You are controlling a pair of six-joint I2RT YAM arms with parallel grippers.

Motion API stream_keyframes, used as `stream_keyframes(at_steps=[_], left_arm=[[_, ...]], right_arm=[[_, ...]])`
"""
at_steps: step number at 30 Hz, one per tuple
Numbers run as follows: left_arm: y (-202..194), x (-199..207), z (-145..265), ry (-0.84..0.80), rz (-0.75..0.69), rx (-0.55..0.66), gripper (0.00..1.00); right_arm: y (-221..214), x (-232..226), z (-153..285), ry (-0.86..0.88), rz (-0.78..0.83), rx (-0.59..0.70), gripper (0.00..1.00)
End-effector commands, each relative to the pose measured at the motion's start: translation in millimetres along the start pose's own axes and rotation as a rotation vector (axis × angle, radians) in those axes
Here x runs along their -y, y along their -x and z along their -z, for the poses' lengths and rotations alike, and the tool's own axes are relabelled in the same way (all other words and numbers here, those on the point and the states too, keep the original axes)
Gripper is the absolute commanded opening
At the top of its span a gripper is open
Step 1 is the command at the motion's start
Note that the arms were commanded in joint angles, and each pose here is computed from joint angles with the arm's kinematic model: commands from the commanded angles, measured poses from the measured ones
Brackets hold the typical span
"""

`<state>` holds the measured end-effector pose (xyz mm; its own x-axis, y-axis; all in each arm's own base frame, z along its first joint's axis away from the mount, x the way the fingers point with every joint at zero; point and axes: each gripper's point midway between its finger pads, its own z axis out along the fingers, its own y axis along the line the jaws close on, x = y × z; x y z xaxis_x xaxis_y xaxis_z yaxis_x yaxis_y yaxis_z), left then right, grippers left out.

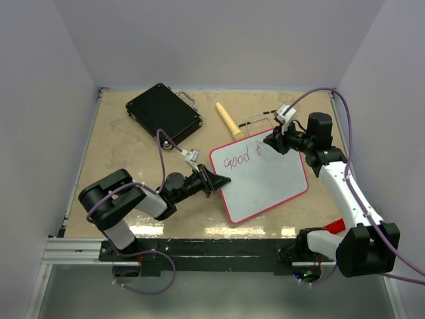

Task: Write a sentence on the whiteboard
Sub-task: Write on the whiteboard with the whiteboard marker without the cap.

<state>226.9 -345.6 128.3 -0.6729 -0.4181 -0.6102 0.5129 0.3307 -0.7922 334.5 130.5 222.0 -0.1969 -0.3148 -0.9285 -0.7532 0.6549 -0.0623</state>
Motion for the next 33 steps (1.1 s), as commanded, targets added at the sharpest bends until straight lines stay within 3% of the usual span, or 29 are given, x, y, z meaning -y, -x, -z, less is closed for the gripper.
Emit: stream_keyframes(at_steps=[1, 16, 33], left_arm=[[25, 44, 1, -0.178, -0.11, 0.089, 0.0], [26, 44, 1, -0.182, -0.11, 0.091, 0.0], [27, 45, 1, -0.184, -0.112, 0.093, 0.0]], right_arm=[[2, 7, -2, -0.023, 0.006, 0.01, 0.0], [-4, 12, -3, -0.055, -0.007, -0.005, 0.0], [-44, -12, 6, 0.048, 0.019, -0.152, 0.0]])
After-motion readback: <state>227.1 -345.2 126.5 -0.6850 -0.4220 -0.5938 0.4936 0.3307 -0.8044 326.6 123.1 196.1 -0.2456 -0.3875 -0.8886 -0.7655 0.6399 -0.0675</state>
